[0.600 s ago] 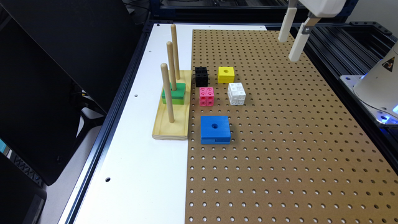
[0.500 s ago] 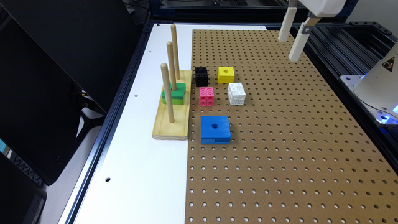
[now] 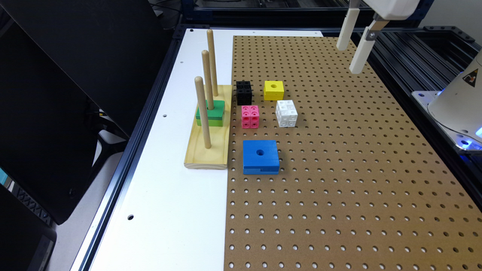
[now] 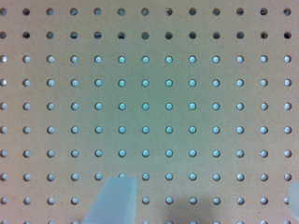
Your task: Pick up blue block.
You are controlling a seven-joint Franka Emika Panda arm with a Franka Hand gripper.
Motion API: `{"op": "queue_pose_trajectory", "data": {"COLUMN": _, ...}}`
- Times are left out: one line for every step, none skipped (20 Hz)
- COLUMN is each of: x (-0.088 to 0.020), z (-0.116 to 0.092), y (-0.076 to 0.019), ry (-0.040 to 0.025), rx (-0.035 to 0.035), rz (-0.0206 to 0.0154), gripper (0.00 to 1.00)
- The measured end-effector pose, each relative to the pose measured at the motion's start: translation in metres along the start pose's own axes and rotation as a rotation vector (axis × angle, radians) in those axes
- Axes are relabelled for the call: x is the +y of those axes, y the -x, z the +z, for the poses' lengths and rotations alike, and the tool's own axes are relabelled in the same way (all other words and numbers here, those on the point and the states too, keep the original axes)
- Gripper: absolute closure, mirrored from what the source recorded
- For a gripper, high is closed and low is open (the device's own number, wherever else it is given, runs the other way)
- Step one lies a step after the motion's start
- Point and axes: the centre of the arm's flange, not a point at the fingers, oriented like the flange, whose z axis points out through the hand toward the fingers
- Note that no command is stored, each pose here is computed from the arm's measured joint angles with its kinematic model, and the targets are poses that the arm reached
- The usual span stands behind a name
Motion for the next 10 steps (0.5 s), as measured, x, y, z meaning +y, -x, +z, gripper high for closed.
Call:
{"op": "queue_pose_trajectory", "data": {"x": -0.001, "z": 0.000, "y": 0.0003, "ry": -0.0009, "rx": 0.0020, "rz": -0.0013, "gripper": 0.00}}
{"op": "queue_pose_trajectory", "data": {"x": -0.002, "z": -0.001, "y": 0.0009, "ry": -0.0028, "rx": 0.0047, "rz": -0.0029, "gripper": 0.00}}
{"op": "queue_pose_trajectory", "data": {"x": -0.004, "z": -0.002, "y": 0.0016, "ry": -0.0053, "rx": 0.0082, "rz": -0.0039, "gripper": 0.00}}
{"op": "queue_pose_trajectory", "data": {"x": -0.006, "z": -0.002, "y": 0.0026, "ry": -0.0079, "rx": 0.0116, "rz": -0.0045, "gripper": 0.00}}
{"op": "queue_pose_trajectory", "data": {"x": -0.008, "z": -0.003, "y": 0.0039, "ry": -0.0102, "rx": 0.0150, "rz": -0.0056, "gripper": 0.00}}
{"op": "queue_pose_trajectory", "data": {"x": -0.009, "z": -0.003, "y": 0.0048, "ry": -0.0119, "rx": 0.0172, "rz": -0.0066, "gripper": 0.00}}
{"op": "queue_pose_trajectory", "data": {"x": -0.011, "z": -0.004, "y": 0.0056, "ry": -0.0133, "rx": 0.0186, "rz": -0.0076, "gripper": 0.00}}
{"op": "queue_pose_trajectory", "data": {"x": -0.011, "z": -0.004, "y": 0.0059, "ry": -0.0142, "rx": 0.0194, "rz": -0.0080, "gripper": 0.00}}
{"op": "queue_pose_trajectory", "data": {"x": -0.012, "z": -0.004, "y": 0.0058, "ry": -0.0150, "rx": 0.0201, "rz": -0.0082, "gripper": 0.00}}
{"op": "queue_pose_trajectory", "data": {"x": -0.012, "z": -0.005, "y": 0.0056, "ry": -0.0158, "rx": 0.0209, "rz": -0.0083, "gripper": 0.00}}
